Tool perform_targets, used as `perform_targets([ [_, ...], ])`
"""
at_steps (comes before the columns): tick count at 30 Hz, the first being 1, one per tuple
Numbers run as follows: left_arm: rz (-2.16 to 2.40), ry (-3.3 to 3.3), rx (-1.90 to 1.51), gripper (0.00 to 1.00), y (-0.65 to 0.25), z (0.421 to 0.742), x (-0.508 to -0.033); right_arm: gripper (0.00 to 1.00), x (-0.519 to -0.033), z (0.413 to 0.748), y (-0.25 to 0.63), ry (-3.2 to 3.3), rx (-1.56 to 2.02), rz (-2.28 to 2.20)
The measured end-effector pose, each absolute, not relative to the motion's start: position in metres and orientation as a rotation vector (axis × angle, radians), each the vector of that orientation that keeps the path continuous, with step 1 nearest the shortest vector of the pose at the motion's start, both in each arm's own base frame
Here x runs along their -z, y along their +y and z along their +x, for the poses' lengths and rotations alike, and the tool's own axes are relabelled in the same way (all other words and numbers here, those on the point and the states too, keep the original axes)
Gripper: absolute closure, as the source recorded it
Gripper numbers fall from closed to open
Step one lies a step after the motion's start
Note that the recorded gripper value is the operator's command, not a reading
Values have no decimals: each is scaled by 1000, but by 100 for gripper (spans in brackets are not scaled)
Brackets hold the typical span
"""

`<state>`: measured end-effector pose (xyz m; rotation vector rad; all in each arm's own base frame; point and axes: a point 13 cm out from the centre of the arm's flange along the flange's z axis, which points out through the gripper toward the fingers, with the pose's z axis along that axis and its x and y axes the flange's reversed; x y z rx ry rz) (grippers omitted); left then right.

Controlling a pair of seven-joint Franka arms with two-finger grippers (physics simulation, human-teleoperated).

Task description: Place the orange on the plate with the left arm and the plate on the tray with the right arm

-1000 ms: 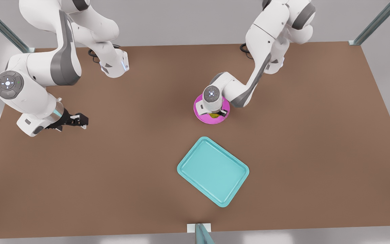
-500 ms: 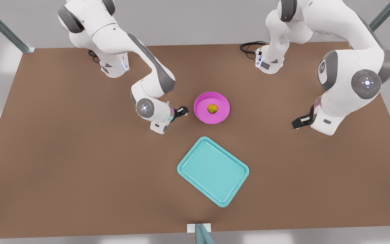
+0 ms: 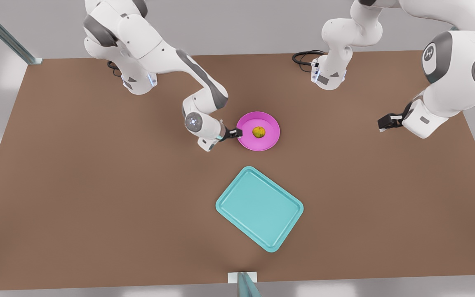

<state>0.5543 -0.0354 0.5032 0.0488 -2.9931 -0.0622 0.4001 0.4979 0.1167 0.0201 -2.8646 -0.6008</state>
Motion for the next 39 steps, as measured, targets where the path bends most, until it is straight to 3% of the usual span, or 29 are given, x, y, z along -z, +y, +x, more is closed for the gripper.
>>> perform_targets([
  [5, -21, -2992, 60, 0, -38, 554, -503, 0, -95, 406, 517, -2873, 617, -37],
  [20, -124, -2987, 53, 0, -36, 554, -503, 0, -57, 377, 551, -2862, 588, -56],
  [23, -136, -2986, 52, 0, -37, 554, -503, 26, -56, 376, 552, -2862, 589, -60],
  [25, -144, -2985, 51, 0, -37, 554, -503, 35, -55, 376, 551, -2861, 586, -64],
  [32, -164, -2978, 50, 0, -37, 554, -500, 49, -44, 376, 547, -2850, 568, -77],
  [33, -166, -2977, 50, 0, -37, 554, -499, 58, -44, 377, 548, -2850, 569, -78],
  [36, -172, -2973, 50, 0, -37, 553, -499, 64, -45, 378, 549, -2849, 572, -78],
  [37, -173, -2974, 49, 0, -37, 553, -500, 73, -45, 378, 549, -2849, 573, -77],
  [39, -179, -2981, 47, 0, -37, 552, -504, 79, -48, 379, 552, -2851, 584, -72],
])
